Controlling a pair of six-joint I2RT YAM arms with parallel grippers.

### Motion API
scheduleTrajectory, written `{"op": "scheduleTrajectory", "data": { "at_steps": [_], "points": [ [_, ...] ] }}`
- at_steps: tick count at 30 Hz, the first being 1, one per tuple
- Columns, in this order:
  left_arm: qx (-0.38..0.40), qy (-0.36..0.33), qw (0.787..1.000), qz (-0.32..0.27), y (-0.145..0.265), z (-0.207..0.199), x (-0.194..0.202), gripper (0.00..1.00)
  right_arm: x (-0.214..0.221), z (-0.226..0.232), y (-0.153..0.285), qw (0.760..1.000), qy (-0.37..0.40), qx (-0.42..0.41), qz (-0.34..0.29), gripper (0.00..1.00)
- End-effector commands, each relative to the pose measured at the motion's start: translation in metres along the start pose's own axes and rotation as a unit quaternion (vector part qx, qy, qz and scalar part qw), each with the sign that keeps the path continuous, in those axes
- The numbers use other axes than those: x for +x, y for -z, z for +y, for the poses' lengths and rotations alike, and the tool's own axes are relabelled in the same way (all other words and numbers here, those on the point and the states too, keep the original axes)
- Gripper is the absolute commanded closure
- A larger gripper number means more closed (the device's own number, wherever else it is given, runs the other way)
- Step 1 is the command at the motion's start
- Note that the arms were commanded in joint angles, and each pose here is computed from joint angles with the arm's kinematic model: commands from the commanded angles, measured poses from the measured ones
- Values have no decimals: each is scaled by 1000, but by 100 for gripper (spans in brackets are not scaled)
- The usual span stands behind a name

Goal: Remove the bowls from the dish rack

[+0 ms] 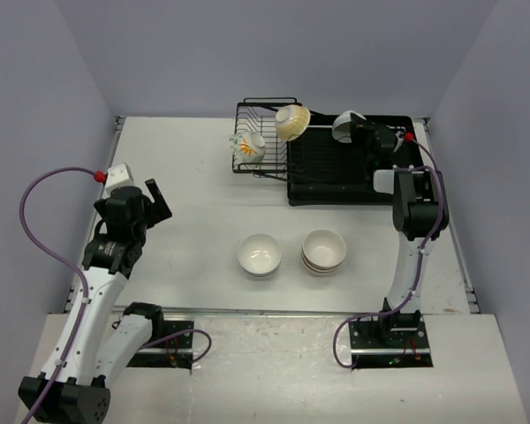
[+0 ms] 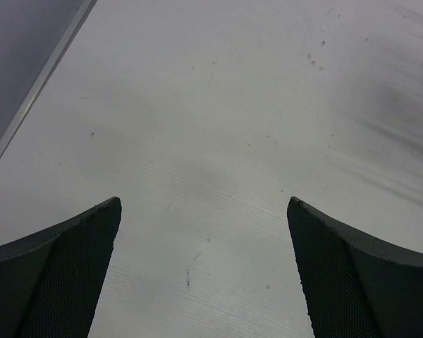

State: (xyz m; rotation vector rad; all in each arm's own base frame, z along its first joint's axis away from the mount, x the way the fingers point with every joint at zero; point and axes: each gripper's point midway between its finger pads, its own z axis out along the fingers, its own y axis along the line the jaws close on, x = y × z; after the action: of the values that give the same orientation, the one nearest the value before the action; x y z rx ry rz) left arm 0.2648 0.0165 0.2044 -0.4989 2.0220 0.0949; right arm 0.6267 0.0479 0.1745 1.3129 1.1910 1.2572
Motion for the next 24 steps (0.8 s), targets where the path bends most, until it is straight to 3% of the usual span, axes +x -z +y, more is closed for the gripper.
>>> {"op": "scheduleTrajectory", "data": {
  "at_steps": [1,11,24],
  "points": [
    [13,0,1000,-23,1,-5,-15,0,-8,30,5,998,-22,-58,-16,95],
    [20,-4,1000,-20,1,-8,-13,0,-7,42,16,993,-27,-119,-10,100],
    [25,-7,999,-18,1,-9,-12,0,7,97,34,958,-6,-284,31,100]
  ]
}}
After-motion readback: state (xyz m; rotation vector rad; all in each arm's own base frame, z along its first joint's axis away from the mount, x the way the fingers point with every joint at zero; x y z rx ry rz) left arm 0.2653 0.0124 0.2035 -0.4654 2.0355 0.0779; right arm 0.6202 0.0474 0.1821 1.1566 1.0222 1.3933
